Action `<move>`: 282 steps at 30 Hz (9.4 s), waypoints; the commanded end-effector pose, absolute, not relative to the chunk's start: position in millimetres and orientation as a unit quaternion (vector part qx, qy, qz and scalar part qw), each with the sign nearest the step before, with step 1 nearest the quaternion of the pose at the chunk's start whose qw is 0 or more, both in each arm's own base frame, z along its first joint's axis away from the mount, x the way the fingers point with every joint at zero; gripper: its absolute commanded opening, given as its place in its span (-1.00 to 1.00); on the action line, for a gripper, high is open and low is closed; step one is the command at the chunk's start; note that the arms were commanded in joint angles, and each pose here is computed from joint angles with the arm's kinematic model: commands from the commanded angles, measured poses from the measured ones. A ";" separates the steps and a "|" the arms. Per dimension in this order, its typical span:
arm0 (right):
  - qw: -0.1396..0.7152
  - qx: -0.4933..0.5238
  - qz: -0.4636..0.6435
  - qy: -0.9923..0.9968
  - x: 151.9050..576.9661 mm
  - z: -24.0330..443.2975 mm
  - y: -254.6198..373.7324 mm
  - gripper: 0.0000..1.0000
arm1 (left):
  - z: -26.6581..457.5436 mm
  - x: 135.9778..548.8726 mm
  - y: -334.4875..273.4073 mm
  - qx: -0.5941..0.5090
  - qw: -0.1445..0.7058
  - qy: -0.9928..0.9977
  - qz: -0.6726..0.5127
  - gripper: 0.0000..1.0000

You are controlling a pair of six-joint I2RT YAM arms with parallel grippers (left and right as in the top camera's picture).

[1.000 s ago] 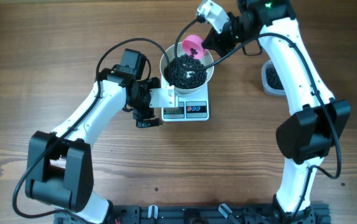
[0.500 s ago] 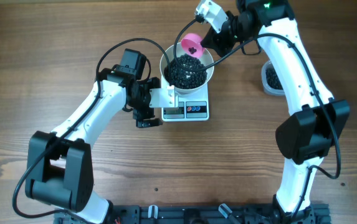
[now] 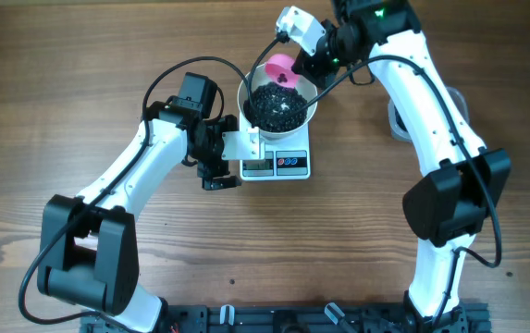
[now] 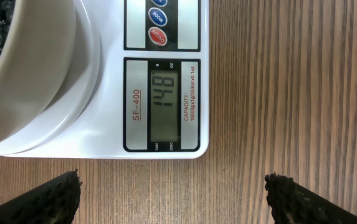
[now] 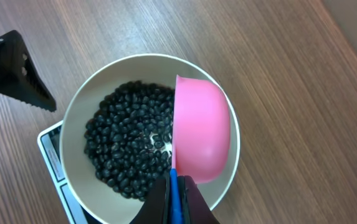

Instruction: Scoop item into bowl and weigh 150g on scale

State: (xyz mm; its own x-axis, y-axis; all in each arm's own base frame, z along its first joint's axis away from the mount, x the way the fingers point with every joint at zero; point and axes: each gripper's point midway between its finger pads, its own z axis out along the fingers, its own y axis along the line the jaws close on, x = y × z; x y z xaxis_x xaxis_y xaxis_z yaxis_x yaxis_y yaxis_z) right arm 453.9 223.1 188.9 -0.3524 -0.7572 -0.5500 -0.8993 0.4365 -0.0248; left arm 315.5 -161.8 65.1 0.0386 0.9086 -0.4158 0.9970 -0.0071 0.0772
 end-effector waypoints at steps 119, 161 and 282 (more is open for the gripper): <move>0.237 0.112 0.209 0.942 492.9 204.5 -63.7 0.99 | 60.7 311.7 -162.9 0.703 0.175 0.676 -0.136 1.00; 0.278 0.099 0.198 0.935 509.7 213.3 -69.5 0.99 | 60.7 311.7 -162.9 0.703 0.175 0.676 -0.136 1.00; 0.670 0.010 0.089 0.737 240.1 169.7 17.7 0.99 | 60.7 311.7 -162.9 0.703 0.175 0.676 -0.136 1.00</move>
State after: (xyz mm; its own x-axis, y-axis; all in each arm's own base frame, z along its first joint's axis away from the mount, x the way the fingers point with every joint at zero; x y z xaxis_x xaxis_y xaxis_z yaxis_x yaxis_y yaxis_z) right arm 241.0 13.7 163.8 -0.1189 0.1397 -0.9830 -0.0902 0.9844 0.1508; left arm 315.4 -161.7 64.9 0.0389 0.9087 -0.4157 0.9970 -0.0074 0.0770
